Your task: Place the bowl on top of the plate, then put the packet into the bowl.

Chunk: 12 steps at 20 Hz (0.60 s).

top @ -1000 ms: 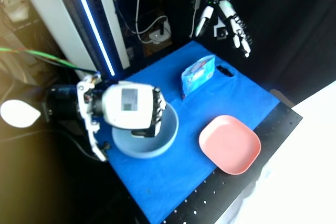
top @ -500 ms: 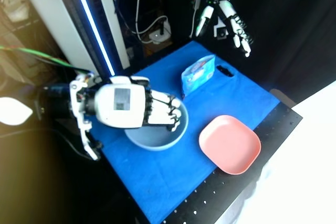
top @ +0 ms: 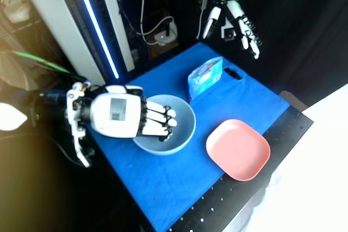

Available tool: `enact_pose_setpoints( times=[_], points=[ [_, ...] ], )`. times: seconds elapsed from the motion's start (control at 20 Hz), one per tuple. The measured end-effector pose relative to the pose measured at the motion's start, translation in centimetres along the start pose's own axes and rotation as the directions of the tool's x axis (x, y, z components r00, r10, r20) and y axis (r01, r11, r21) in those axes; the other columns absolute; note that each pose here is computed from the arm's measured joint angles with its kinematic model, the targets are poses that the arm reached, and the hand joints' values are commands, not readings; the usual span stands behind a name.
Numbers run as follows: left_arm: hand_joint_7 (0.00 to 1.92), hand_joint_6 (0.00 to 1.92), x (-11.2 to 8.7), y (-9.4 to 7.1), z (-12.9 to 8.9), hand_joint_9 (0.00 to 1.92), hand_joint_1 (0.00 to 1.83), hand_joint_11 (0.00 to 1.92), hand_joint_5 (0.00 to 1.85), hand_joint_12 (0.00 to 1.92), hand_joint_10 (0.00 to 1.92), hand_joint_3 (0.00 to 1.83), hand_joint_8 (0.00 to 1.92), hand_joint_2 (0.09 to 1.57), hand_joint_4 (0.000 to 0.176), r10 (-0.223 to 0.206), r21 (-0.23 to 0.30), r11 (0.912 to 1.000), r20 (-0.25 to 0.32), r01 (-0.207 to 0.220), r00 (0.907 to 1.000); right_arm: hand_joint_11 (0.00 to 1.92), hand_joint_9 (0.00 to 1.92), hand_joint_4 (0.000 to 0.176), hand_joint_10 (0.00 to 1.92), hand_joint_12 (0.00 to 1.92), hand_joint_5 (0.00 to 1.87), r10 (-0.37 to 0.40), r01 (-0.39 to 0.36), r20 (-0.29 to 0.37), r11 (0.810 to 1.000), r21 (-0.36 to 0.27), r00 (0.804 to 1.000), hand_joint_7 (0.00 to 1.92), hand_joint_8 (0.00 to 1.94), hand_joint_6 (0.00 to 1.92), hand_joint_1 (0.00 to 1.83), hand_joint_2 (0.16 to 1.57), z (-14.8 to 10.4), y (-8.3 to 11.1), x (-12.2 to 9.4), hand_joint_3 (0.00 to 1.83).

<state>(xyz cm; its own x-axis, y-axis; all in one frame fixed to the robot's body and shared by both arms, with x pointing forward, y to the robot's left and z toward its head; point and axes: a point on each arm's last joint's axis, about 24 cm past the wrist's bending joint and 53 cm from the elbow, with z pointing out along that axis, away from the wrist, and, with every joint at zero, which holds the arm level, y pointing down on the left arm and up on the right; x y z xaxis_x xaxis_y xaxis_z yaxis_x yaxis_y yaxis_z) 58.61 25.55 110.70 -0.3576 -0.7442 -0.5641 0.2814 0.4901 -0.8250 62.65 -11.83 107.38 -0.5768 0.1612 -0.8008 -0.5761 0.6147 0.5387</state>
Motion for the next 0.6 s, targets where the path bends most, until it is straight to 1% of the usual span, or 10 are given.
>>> enact_pose_setpoints(
  times=[0.05,0.1,0.15,0.2,0.3,0.4,0.45,0.5,0.55,0.6],
  points=[
    [0.03,0.0,-0.04,0.05,-0.01,0.0,0.63,0.0,0.15,0.28,0.0,0.0,0.0,0.99,0.115,-0.001,-0.002,1.0,0.002,0.001,1.0,0.63,0.8,0.0,1.08,1.19,0.74,0.003,-0.003,-0.005,1.0,0.012,1.0,0.77,0.03,0.03,1.52,1.15,0.12,-0.55,0.29,0.0],
    [0.02,0.0,-0.05,0.04,-0.01,0.0,0.63,0.0,0.14,0.26,0.0,0.0,0.0,1.0,0.116,-0.001,-0.002,1.0,0.002,0.001,1.0,0.63,0.79,0.0,1.22,1.57,0.81,0.005,-0.005,-0.001,1.0,0.013,1.0,0.84,0.04,0.05,1.7,1.12,0.2,-0.71,0.18,0.01],
    [0.03,0.0,-0.03,0.01,-0.01,0.01,0.63,0.0,0.14,0.29,0.0,0.0,0.0,1.0,0.11,-0.001,0.0,1.0,0.001,0.001,1.0,0.68,0.89,0.0,1.22,1.57,0.8,0.007,-0.007,0.004,1.0,0.009,1.0,0.8,0.87,1.0,1.54,1.15,0.29,-0.69,0.08,0.0],
    [0.02,0.0,-0.02,-0.04,-0.03,0.0,0.63,0.0,0.14,0.26,0.0,0.0,0.0,0.99,0.122,-0.002,0.002,1.0,0.002,0.002,1.0,0.65,0.85,0.0,1.36,1.42,0.87,0.01,-0.01,0.008,1.0,0.012,1.0,0.81,1.05,1.09,1.4,1.16,0.4,-0.91,-0.01,0.0],
    [0.02,0.0,-0.02,-0.05,-0.03,0.0,0.64,0.0,0.14,0.27,0.0,0.0,0.0,1.0,0.118,-0.003,0.002,1.0,0.001,0.003,1.0,0.72,0.87,0.0,1.23,1.37,0.94,0.013,-0.013,0.012,1.0,0.016,1.0,1.03,0.92,1.05,1.38,1.11,0.53,-1.17,-0.11,0.0],
    [0.01,0.0,-0.02,-0.06,-0.03,0.0,0.63,0.0,0.14,0.25,0.0,0.0,0.0,0.99,0.131,-0.004,0.002,1.0,0.002,0.004,1.0,0.7,0.84,0.0,1.27,1.47,0.9,0.015,-0.015,0.018,1.0,0.019,1.0,1.02,1.02,1.09,1.37,1.13,0.64,-1.41,-0.25,0.0],
    [0.02,0.0,-0.01,-0.04,-0.03,0.0,0.62,0.0,0.15,0.24,0.0,0.0,0.0,0.99,0.141,-0.005,0.002,1.0,0.002,0.005,1.0,0.79,0.92,0.0,1.47,1.66,0.81,0.017,-0.017,0.021,1.0,0.018,1.0,0.95,1.22,1.21,1.24,1.16,0.65,-1.41,-0.34,0.03],
    [0.02,0.0,0.0,-0.04,-0.03,0.0,0.63,0.0,0.14,0.24,0.0,0.0,0.0,0.99,0.141,-0.005,0.002,1.0,0.002,0.005,1.0,0.85,0.8,0.0,1.77,1.87,0.73,0.016,-0.017,0.021,1.0,0.018,1.0,0.88,1.63,1.66,1.33,0.83,0.66,-1.4,-0.34,0.89],
    [0.02,0.0,0.02,-0.03,-0.03,0.0,0.64,0.0,0.14,0.24,0.0,0.0,0.0,1.0,0.132,-0.005,0.002,1.0,0.001,0.005,1.0,0.92,0.82,0.0,1.89,1.91,0.75,0.017,-0.017,0.022,1.0,0.019,1.0,0.89,1.81,1.83,1.36,0.71,0.69,-1.48,-0.36,1.22],
    [0.02,0.0,0.01,-0.04,-0.03,0.0,0.62,0.0,0.14,0.27,0.0,0.0,0.0,1.0,0.124,-0.005,0.002,1.0,0.002,0.005,1.0,1.03,0.99,0.0,1.92,1.92,0.72,0.018,-0.018,0.016,1.0,0.02,1.0,0.89,1.86,1.9,1.17,0.75,0.88,-1.47,-0.06,1.25]
  ],
)
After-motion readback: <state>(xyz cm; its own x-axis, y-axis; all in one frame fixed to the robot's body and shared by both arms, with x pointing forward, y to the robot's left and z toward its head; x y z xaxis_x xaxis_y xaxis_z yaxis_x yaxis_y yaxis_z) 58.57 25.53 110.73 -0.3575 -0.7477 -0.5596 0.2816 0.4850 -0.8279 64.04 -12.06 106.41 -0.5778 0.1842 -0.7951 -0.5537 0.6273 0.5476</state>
